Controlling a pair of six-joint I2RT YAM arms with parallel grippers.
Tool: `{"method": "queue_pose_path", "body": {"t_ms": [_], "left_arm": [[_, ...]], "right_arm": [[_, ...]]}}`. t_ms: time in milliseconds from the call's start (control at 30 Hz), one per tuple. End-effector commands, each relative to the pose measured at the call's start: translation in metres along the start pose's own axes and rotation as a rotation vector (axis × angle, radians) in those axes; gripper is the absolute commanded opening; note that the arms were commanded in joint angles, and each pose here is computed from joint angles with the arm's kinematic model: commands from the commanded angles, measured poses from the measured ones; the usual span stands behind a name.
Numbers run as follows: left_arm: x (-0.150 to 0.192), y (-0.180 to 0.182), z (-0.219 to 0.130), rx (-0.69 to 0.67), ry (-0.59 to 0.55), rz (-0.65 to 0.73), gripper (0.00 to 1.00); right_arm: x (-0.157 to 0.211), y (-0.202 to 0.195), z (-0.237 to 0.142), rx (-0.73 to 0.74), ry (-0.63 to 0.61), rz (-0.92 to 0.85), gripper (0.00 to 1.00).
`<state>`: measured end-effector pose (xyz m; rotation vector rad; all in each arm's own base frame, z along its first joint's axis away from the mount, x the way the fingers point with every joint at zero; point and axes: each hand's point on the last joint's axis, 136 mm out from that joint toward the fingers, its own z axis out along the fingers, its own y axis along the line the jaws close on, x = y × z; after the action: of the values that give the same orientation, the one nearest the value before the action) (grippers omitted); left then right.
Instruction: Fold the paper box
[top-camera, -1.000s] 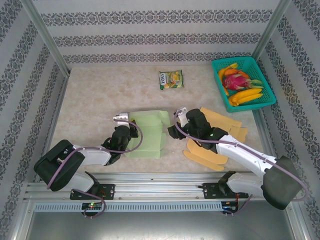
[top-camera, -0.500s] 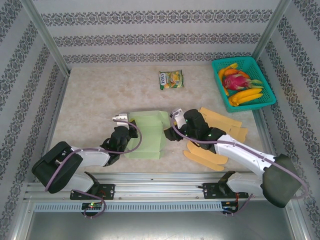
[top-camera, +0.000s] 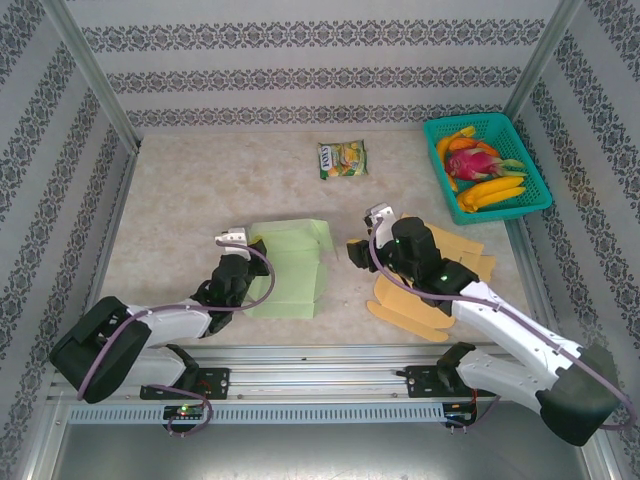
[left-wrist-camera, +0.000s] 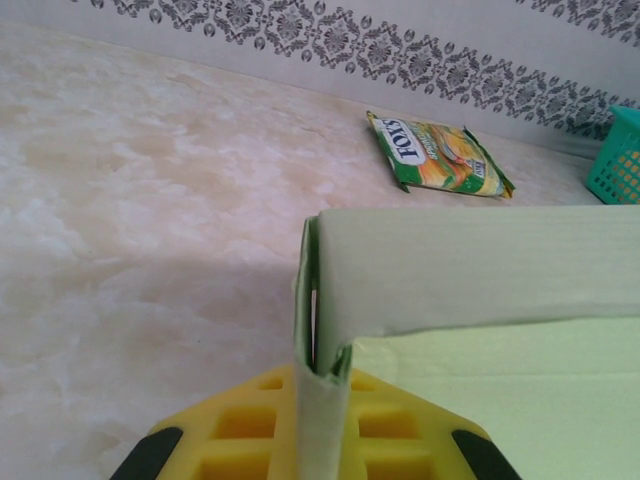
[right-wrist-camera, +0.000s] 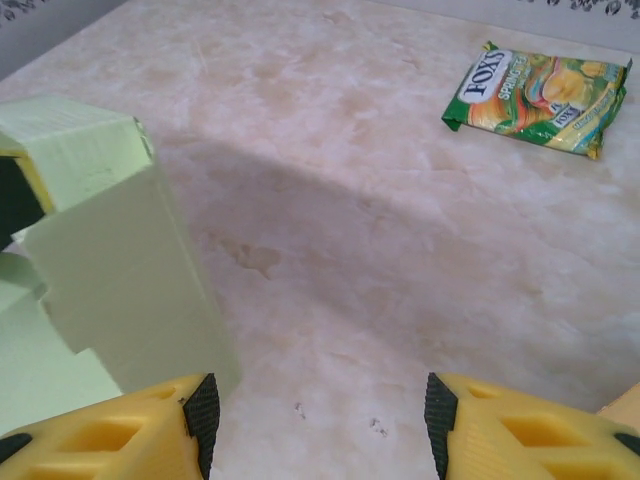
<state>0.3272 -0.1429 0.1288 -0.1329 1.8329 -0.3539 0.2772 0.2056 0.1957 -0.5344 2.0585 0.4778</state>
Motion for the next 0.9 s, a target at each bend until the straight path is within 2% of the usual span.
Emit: {"method": "queue_pose_path", "body": {"t_ms": [0,167,400,867], "left_arm": [[-0.003,-0.009,-0.003,0.065,0.003,0.0,0.0],[-0.004,-0.022,-0.006,0.135,0.016,0.005,0.0],[-0.006,-0.016,-0.005,0.092,0.024,0.011,0.0],[0.0,-0.016,0.001,0.082,0.045,0.012,0.0]], "right_arm": [[0.013,-0.002,0.008,0.0,0.046,0.024,0.58],[0.016,0.012,0.017,-0.07,0.058,0.023,0.57],[0.017,0.041,0.022,-0.176,0.073,-0.026,0.56],[0.018,0.057,0.02,-0.22,0.087,-0.064,0.56]]}}
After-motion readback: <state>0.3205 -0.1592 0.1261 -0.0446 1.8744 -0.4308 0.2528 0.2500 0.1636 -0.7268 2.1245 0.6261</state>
